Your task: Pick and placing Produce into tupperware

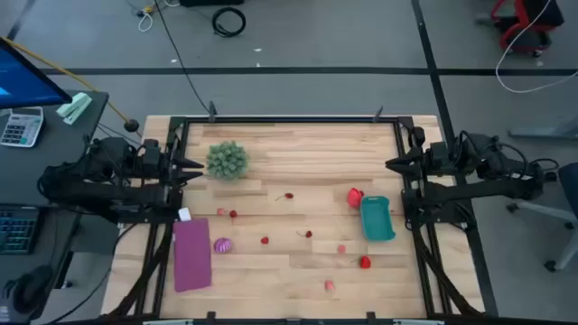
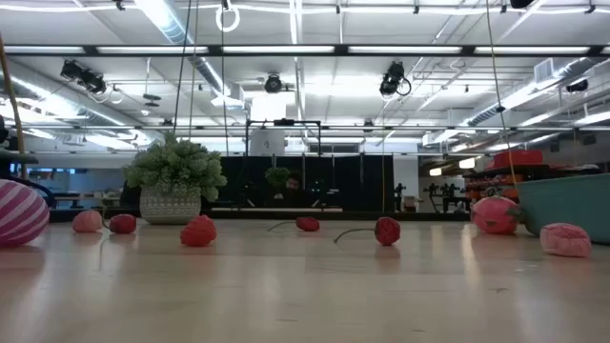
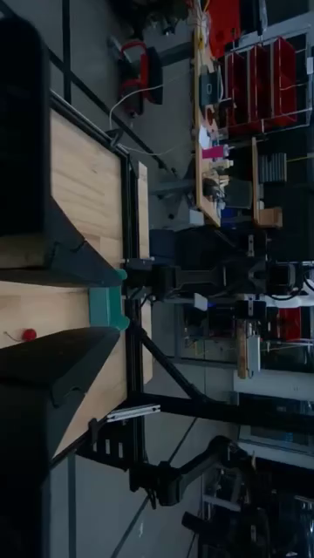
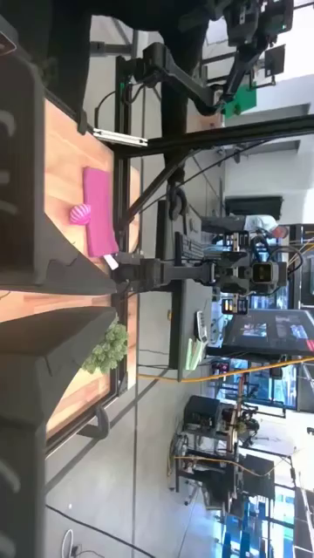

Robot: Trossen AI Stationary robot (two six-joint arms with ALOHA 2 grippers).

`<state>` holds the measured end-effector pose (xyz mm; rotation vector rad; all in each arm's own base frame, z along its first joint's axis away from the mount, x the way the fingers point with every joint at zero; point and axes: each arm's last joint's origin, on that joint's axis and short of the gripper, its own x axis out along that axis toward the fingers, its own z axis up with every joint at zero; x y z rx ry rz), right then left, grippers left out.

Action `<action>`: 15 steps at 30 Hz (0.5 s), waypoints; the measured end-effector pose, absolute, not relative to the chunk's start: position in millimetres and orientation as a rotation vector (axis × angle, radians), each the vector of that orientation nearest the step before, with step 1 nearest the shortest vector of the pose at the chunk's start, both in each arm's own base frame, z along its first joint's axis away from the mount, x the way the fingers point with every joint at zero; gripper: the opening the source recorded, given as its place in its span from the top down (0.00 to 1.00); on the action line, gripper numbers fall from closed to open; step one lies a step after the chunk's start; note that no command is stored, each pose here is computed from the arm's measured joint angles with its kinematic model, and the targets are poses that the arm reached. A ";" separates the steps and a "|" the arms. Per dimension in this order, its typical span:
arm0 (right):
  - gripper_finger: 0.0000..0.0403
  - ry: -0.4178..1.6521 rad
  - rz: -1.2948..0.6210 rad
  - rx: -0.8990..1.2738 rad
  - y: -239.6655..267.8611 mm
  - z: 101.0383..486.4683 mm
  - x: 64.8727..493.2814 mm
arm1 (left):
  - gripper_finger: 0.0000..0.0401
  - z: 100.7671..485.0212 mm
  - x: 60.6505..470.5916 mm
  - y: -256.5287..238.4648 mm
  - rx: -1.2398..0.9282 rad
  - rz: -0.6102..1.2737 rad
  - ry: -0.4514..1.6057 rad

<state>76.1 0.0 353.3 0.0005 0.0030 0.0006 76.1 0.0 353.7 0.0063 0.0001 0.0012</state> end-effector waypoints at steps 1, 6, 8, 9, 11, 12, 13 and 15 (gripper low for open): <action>0.90 0.002 0.000 0.000 0.0 353.3 76.1 | 0.77 353.8 76.1 0.0 0.006 0.002 0.000; 0.90 0.003 0.000 0.001 0.0 353.2 76.1 | 0.79 353.8 76.1 0.0 0.006 0.002 0.000; 0.90 0.002 0.000 0.000 0.0 353.3 76.1 | 0.80 353.7 76.1 0.0 0.006 0.001 0.000; 0.90 0.002 0.000 0.001 0.0 353.3 76.1 | 0.80 353.7 76.1 0.0 0.006 0.002 0.000; 0.90 0.003 0.001 0.000 0.0 353.3 76.1 | 0.80 353.8 76.1 0.0 0.006 0.002 0.000; 0.90 0.003 0.001 0.000 0.0 353.3 76.1 | 0.80 353.8 76.1 0.0 0.006 0.002 0.000; 0.90 0.003 0.001 0.001 0.0 353.3 76.1 | 0.79 353.7 76.1 0.0 0.006 0.001 0.000; 0.90 0.003 0.001 0.000 0.0 353.3 76.1 | 0.79 353.8 76.1 0.0 0.006 0.001 0.000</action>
